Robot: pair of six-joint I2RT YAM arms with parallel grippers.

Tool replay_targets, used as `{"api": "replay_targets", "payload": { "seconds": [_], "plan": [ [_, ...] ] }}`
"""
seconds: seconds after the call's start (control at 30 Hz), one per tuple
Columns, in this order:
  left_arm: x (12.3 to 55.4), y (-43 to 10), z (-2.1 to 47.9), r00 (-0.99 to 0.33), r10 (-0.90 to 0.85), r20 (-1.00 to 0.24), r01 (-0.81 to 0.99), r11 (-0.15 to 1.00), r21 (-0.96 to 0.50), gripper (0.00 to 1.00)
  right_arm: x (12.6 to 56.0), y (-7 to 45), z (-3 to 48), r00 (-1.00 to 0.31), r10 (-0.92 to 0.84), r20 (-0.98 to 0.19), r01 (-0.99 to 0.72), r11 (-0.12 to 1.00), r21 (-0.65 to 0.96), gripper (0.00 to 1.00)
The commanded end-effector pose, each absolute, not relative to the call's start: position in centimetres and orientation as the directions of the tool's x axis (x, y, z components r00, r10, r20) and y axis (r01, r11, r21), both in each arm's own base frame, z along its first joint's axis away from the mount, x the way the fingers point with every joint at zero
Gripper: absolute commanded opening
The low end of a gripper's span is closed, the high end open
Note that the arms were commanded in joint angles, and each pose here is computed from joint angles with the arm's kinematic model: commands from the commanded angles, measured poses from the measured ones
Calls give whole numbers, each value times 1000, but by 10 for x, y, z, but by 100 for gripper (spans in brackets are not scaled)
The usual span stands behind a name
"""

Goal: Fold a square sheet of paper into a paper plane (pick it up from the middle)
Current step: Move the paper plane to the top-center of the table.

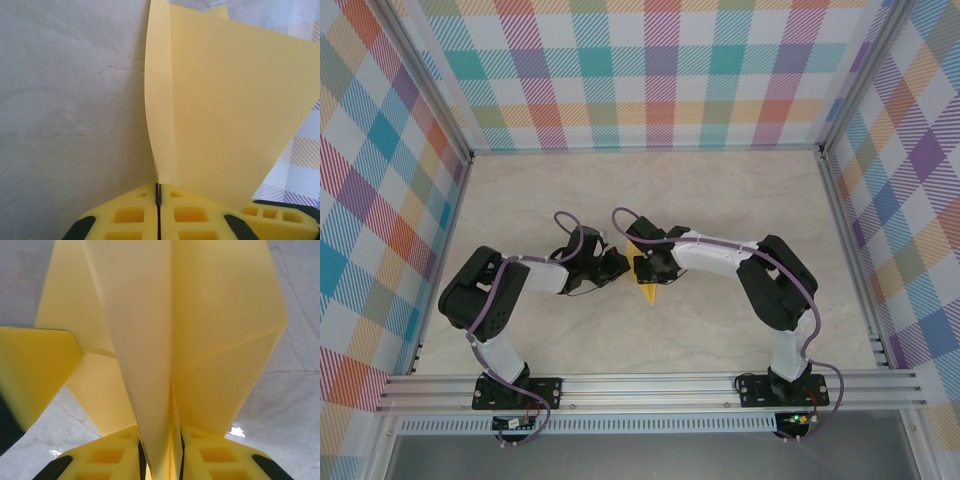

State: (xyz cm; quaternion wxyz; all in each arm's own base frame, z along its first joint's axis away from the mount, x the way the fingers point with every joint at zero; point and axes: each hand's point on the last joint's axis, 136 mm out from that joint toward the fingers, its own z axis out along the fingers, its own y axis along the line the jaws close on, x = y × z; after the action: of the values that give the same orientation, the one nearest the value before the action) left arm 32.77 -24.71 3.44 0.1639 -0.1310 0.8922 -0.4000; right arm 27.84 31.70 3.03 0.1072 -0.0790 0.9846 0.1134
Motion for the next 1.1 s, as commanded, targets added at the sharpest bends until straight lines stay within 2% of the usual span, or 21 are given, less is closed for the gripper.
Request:
{"api": "replay_targets", "payload": {
  "seconds": [0.0,0.17,0.33,0.4,0.77,0.9,1.07],
  "plan": [
    [331,-236,57,-885,-407,-224,-100,638,-764,17,278,319,24,-968,-124,-216,-164,970,178,21],
    [329,-199,70,-829,-489,-273,-184,698,-692,34,279,318,22,-968,-119,-222,-157,975,160,21],
    [323,-157,74,-767,-559,-315,-288,738,-610,43,280,320,20,-967,-111,-229,-145,980,138,20],
    [321,-149,73,-758,-572,-314,-311,740,-597,45,280,319,18,-968,-106,-229,-136,983,122,17],
    [308,-109,69,-724,-596,-347,-431,784,-447,80,281,314,26,-964,-76,-254,-104,990,99,3],
    [303,-96,68,-723,-592,-355,-460,797,-391,91,295,315,46,-945,-91,-313,-122,989,82,3],
    [303,-89,71,-722,-594,-355,-472,798,-374,99,327,317,69,-922,-113,-371,-151,986,73,3]
  ]
}}
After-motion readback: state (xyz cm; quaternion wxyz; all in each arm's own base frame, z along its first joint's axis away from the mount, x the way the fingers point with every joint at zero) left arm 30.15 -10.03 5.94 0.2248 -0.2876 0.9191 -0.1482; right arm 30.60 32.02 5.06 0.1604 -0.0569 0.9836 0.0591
